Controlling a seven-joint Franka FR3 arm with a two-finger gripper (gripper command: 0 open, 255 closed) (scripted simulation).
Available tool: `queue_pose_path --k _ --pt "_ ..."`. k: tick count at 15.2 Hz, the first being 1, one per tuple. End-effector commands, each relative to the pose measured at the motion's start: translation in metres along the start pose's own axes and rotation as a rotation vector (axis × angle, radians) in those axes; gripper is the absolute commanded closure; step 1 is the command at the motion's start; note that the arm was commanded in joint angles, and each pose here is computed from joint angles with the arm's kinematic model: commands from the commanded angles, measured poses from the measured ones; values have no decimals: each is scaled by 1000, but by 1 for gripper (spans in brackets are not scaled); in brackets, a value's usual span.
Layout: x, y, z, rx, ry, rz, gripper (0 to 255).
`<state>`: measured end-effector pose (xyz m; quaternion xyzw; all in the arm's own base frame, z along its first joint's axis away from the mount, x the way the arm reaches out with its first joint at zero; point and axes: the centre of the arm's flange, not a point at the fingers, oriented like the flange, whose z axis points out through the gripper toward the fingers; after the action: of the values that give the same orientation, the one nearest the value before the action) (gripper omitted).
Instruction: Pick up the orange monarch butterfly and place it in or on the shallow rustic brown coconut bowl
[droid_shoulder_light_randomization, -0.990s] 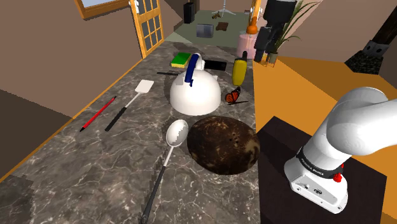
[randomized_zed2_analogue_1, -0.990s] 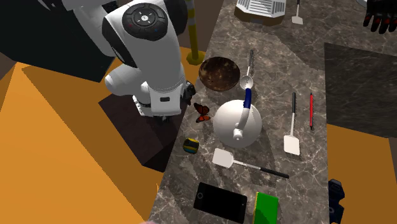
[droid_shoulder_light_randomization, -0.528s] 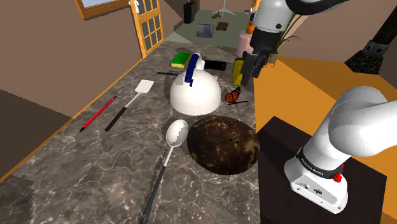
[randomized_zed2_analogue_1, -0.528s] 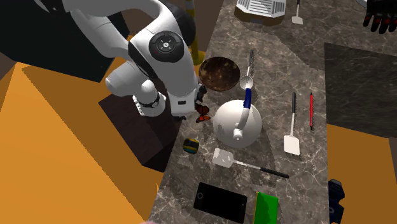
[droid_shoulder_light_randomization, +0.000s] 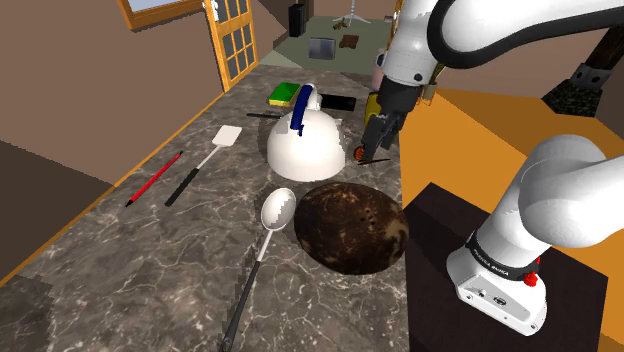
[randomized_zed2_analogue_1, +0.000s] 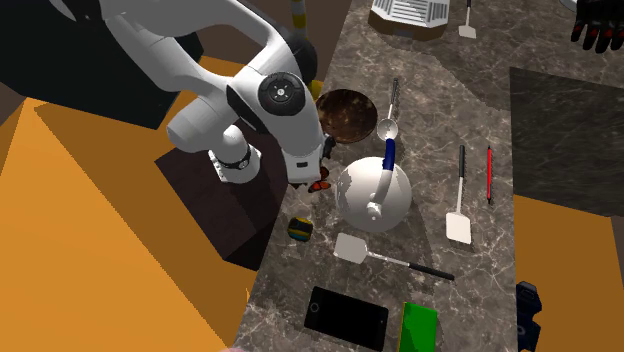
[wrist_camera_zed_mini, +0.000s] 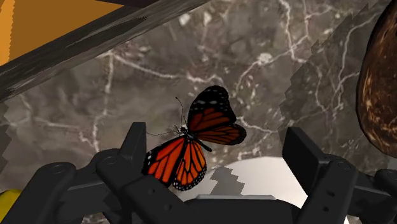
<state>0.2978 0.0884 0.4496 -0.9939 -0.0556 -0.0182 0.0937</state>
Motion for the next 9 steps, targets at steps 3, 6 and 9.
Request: queue_pose_path --k 3,6,9 --pt "0 0 25 1 1 0 0" --pt "0 0 25 1 1 0 0" --pt "0 0 25 1 1 0 0"
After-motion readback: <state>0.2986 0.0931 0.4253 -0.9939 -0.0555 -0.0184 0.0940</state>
